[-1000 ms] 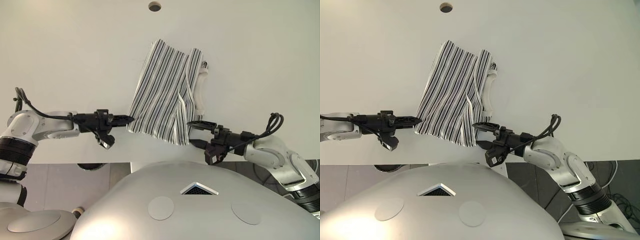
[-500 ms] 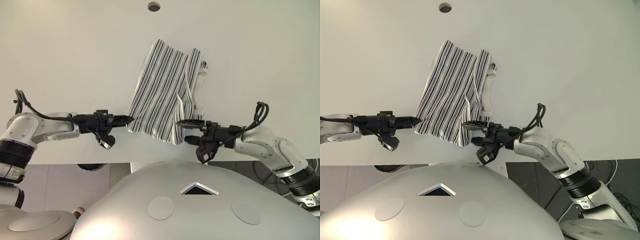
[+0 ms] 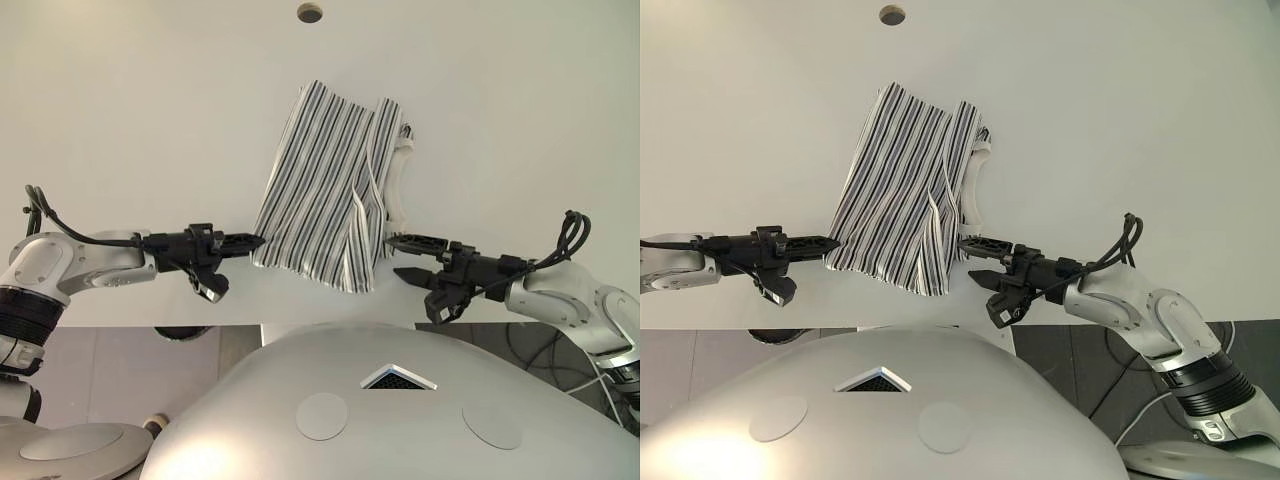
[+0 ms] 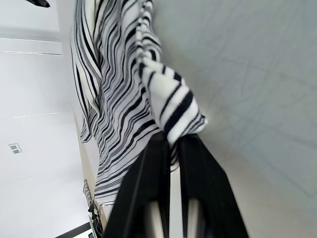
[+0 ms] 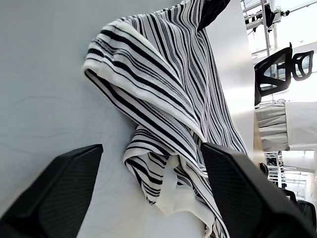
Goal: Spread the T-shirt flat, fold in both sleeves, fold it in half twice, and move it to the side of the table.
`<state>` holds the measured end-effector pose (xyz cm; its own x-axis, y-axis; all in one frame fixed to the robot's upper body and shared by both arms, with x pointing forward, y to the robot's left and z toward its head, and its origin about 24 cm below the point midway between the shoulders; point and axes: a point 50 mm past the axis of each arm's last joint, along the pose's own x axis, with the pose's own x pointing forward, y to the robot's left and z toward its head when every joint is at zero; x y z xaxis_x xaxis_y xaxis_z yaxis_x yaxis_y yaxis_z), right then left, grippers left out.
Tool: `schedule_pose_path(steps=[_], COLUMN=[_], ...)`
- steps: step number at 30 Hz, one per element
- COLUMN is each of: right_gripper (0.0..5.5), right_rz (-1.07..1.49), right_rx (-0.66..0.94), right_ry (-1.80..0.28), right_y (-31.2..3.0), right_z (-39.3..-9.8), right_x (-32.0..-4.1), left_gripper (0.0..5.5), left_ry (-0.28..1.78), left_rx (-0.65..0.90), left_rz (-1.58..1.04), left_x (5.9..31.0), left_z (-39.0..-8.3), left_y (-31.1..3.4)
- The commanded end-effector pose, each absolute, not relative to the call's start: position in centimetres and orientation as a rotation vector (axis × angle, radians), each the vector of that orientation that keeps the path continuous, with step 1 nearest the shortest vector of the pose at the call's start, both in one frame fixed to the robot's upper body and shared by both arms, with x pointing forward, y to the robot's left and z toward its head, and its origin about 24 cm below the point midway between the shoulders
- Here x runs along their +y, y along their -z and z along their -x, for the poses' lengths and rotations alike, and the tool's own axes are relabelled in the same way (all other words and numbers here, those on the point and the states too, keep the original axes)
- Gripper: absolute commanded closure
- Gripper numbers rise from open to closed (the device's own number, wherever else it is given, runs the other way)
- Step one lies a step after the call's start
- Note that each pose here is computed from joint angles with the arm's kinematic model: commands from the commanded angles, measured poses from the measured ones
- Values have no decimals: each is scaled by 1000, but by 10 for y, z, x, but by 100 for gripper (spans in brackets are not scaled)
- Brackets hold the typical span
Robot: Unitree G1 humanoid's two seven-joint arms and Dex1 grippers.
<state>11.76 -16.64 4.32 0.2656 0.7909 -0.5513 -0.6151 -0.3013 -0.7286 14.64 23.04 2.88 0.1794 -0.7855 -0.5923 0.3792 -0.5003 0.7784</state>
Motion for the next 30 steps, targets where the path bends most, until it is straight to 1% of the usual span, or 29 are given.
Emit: schedule_pose_path(steps=[1,6,9,13,18,19,20,24,25,30], right_gripper=[174,174,174,174,174,197,208,314,329,445], right_rz=[1378,1332,1327,1321,1356,1370,1379,1413,1419,1426], right_rx=[49,-58,-101,-112,-63,-53,-48,-22,-14,34], right_ry=[-1537,-1584,-1598,-1606,-1601,-1599,-1597,-1590,-1593,-1593], right_y=[-5,2,5,6,10,12,12,19,20,25], right_z=[-104,-106,-108,-107,-110,-112,-113,-120,-120,-122], right_x=[-183,-152,-141,-138,-149,-152,-153,-157,-158,-165], left_gripper=[544,545,545,545,547,547,547,547,547,547], left_ry=[1653,1654,1654,1653,1647,1644,1643,1628,1626,1616], left_rx=[-283,-302,-312,-320,-321,-322,-321,-334,-335,-325], left_rz=[-1504,-1510,-1508,-1498,-1480,-1477,-1475,-1455,-1450,-1441], left_x=[240,238,237,236,234,234,233,230,229,230], left_z=[-129,-132,-133,-133,-132,-132,-133,-134,-133,-133], left_y=[-12,-14,-16,-18,-21,-22,-23,-28,-29,-32])
